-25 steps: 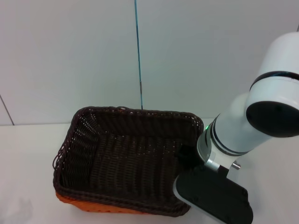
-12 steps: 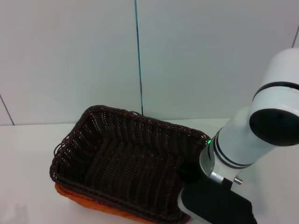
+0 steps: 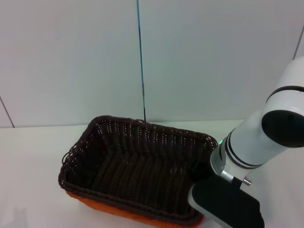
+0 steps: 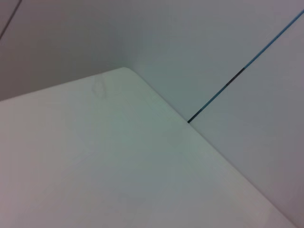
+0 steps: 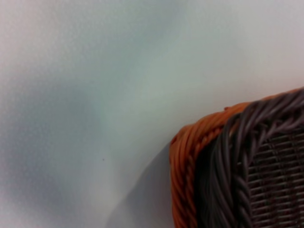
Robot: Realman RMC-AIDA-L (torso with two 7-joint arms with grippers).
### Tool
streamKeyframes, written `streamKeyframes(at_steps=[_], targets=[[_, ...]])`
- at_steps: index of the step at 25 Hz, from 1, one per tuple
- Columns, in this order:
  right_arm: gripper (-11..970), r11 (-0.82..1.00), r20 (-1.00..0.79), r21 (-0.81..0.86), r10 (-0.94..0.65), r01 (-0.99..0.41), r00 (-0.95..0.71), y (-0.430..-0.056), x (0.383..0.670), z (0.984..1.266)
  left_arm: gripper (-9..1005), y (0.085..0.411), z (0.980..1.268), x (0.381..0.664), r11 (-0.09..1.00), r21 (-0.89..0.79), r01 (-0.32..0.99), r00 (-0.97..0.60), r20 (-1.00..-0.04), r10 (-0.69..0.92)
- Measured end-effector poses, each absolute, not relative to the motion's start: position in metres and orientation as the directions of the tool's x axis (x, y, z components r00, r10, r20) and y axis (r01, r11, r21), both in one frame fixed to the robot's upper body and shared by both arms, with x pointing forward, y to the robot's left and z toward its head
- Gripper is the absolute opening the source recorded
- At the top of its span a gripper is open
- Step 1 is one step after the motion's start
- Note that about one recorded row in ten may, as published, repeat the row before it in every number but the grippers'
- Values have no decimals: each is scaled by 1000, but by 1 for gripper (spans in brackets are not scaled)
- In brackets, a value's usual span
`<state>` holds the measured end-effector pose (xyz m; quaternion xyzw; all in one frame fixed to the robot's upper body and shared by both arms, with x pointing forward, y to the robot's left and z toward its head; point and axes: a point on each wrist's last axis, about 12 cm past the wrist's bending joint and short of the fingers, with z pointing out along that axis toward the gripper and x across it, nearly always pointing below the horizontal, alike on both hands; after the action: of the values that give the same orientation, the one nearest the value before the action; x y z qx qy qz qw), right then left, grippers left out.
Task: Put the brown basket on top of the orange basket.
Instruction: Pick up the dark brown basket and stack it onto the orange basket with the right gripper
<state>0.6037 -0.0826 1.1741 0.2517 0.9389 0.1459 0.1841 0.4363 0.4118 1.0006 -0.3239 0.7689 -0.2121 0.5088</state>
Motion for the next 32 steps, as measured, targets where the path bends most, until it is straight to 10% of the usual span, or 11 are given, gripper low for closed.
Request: streamKeyframes(at_steps=[14, 23, 32], targets=[[179, 812, -294, 402, 552, 423, -780, -86, 615, 1172, 641, 414, 1000, 433, 697, -655, -291, -268, -644, -717], [425, 797, -300, 403, 579, 449, -758, -87, 603, 1177, 642, 418, 1001, 430, 684, -666, -299, -252, -636, -730], [659, 616, -179, 636, 703, 464, -688, -85, 606, 1242, 642, 419, 1007, 431, 680, -684, -265, -232, -639, -733]])
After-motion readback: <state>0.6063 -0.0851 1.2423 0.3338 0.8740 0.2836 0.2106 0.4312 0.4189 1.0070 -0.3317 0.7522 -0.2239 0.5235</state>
